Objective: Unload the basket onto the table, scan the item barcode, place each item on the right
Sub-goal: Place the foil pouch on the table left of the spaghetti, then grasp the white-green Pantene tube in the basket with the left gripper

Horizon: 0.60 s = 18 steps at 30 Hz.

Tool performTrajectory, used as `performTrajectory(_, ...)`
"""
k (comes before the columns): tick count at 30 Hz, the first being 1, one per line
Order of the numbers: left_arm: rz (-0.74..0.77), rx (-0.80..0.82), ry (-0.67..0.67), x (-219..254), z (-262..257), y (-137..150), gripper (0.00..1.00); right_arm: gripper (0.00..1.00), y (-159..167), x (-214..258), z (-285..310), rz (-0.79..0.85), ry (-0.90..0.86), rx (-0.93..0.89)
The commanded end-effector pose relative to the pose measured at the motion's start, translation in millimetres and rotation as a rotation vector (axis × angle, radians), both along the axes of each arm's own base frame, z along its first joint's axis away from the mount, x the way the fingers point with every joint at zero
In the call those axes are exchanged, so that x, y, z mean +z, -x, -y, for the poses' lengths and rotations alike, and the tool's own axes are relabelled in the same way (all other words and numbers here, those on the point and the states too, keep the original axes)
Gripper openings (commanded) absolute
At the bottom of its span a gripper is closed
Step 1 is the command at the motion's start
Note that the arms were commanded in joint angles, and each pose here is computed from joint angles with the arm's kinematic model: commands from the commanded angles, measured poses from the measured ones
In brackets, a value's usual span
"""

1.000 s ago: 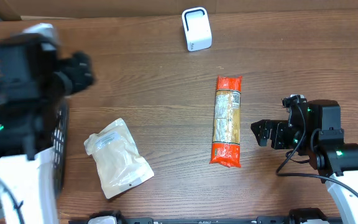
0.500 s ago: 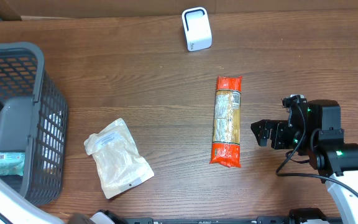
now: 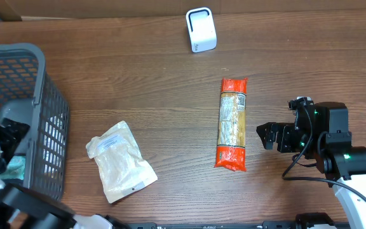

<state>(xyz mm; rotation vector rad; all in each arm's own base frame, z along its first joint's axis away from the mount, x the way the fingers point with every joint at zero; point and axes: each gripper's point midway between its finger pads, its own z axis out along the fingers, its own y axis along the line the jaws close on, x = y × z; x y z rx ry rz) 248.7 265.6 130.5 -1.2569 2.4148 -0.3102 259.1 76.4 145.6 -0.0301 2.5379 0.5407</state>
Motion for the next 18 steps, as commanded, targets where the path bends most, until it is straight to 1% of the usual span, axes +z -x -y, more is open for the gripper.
performTrajectory(1, -0.072, -0.063, 0.055, -37, 6, 0, 0.86, 1.00, -6, 12, -2, 0.032, -0.008, 0.002)
performTrajectory(5, -0.106, -0.149, 0.130, -69, 22, -11, 0.82, 1.00, -6, 12, -2, 0.032, -0.008, 0.002)
performTrajectory(10, -0.220, -0.221, 0.141, -102, 34, -15, 0.79, 1.00, -6, 12, -2, 0.032, -0.008, 0.002)
performTrajectory(14, -0.254, -0.262, 0.150, -119, 44, -22, 0.78, 1.00, -6, 12, -2, 0.032, -0.008, 0.002)
performTrajectory(16, -0.279, -0.281, 0.148, -126, 47, -24, 0.74, 1.00, -6, 12, -2, 0.032, -0.008, 0.002)
performTrajectory(18, -0.312, -0.295, 0.140, -132, 49, -23, 0.66, 1.00, -6, 12, -2, 0.032, -0.008, 0.002)
